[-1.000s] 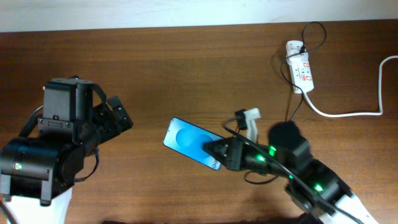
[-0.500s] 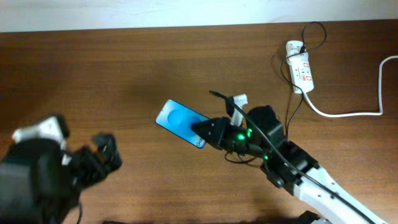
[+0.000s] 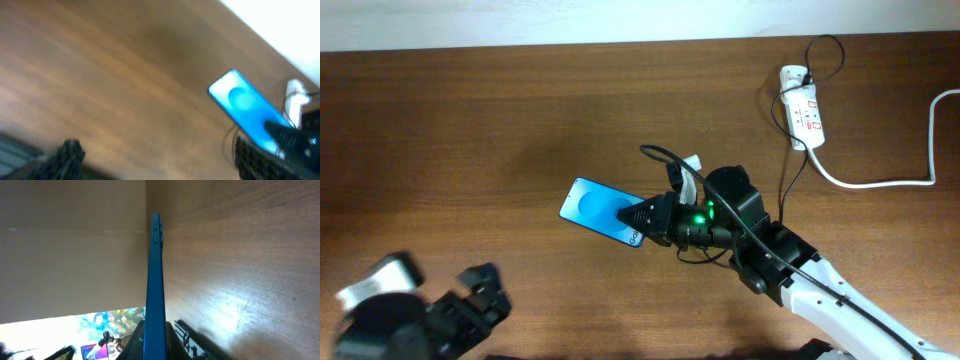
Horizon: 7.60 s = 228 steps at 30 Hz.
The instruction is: Plug charger to phone and switch on socket
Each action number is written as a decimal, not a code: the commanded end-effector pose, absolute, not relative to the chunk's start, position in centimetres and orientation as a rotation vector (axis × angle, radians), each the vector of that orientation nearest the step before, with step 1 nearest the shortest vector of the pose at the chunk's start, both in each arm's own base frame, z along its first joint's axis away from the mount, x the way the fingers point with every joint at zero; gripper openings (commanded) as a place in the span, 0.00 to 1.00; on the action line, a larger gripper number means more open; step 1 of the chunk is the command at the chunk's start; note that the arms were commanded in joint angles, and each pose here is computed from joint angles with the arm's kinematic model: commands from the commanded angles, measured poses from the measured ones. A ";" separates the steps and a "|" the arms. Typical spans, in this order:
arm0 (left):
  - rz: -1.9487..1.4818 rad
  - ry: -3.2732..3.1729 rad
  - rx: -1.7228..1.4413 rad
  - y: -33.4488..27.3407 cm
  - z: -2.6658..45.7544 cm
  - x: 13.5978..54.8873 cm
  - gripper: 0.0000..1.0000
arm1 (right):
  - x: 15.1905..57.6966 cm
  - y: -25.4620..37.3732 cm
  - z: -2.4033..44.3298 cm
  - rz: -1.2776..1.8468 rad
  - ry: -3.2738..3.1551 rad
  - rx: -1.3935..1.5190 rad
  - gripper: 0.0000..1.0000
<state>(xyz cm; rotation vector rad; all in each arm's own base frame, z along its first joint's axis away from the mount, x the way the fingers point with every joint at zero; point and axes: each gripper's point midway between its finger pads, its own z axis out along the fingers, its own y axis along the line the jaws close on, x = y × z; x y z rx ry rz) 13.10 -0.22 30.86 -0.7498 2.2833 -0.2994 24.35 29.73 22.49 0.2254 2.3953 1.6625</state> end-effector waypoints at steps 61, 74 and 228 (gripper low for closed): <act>-1.506 2.162 -1.291 -15.3 22.1 33.3 0.28 | 30.3 30.4 25.1 2.100 2.235 0.773 0.04; -1.507 2.147 -1.311 -15.2 22.2 33.4 0.24 | 30.0 30.9 25.0 2.118 2.239 0.844 0.04; -1.349 2.511 -0.639 -9.0 12.0 33.3 0.00 | 31.6 11.8 1.4 0.558 2.758 0.821 0.91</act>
